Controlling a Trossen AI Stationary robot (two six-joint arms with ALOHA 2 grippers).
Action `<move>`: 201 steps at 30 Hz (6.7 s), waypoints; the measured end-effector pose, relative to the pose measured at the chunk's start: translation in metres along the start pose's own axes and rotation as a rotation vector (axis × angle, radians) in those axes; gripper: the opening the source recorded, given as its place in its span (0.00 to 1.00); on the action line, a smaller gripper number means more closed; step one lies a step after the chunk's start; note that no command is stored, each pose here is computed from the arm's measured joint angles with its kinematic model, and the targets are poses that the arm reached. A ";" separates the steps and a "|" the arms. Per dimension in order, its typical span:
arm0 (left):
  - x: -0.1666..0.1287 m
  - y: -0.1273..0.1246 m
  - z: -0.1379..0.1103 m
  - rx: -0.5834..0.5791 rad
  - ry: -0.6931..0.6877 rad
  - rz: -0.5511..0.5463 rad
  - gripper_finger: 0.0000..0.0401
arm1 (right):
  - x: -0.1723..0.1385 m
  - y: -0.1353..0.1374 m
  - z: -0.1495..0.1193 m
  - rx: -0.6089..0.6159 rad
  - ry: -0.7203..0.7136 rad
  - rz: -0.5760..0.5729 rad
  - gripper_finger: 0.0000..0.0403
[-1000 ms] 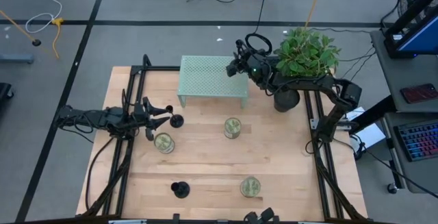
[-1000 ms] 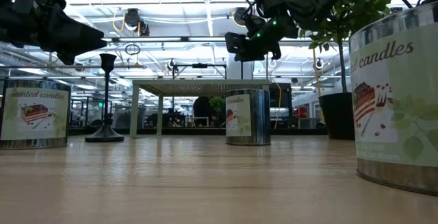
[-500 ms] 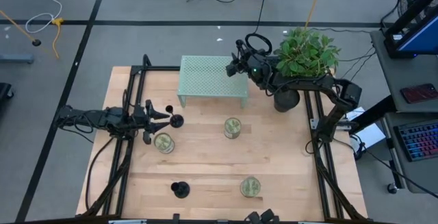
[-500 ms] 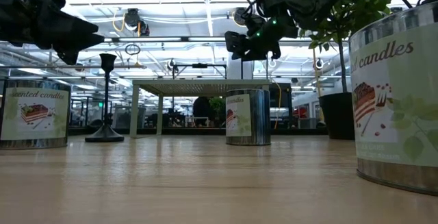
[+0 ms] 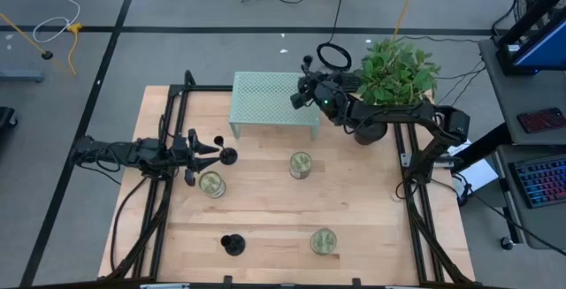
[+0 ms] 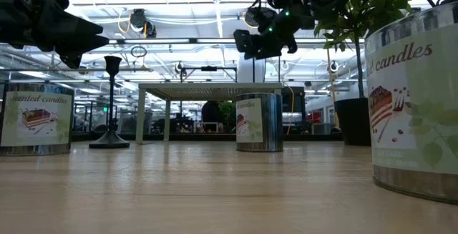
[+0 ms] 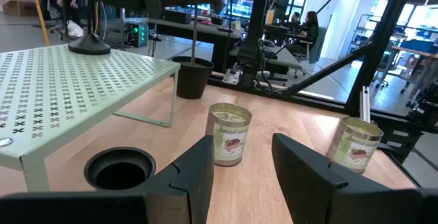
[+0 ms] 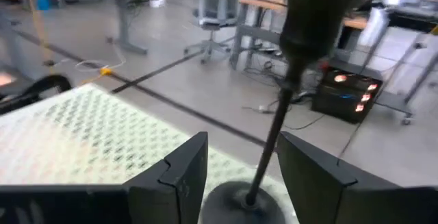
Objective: Pick & Place candle stick holders
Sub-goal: Put the top black candle holder on the shelf
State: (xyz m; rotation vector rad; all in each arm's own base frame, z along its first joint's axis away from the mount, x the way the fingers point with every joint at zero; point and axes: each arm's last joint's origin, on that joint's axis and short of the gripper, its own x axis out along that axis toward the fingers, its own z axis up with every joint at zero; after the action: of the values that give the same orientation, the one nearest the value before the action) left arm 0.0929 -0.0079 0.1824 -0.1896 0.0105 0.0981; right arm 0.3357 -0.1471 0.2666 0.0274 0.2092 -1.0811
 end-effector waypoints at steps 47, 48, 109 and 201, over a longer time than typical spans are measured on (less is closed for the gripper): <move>-0.009 0.000 0.046 0.169 -0.118 0.211 0.38 | -0.166 0.081 -0.034 -0.232 0.169 0.466 0.36; -0.010 -0.001 0.050 0.178 -0.094 0.214 0.38 | -0.167 0.081 -0.034 -0.232 0.167 0.470 0.36; 0.056 -0.008 0.008 0.107 0.694 0.570 0.68 | -0.169 0.082 -0.034 -0.233 0.165 0.477 0.36; 0.217 0.128 0.190 0.130 0.455 0.373 0.04 | -0.177 0.087 -0.047 -0.174 0.390 0.751 0.36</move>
State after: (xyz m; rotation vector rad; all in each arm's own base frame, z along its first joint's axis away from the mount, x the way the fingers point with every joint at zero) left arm 0.2964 0.1739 0.3409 -0.0750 0.5062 0.4237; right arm 0.3245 0.0539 0.2457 0.1494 0.5910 -0.2968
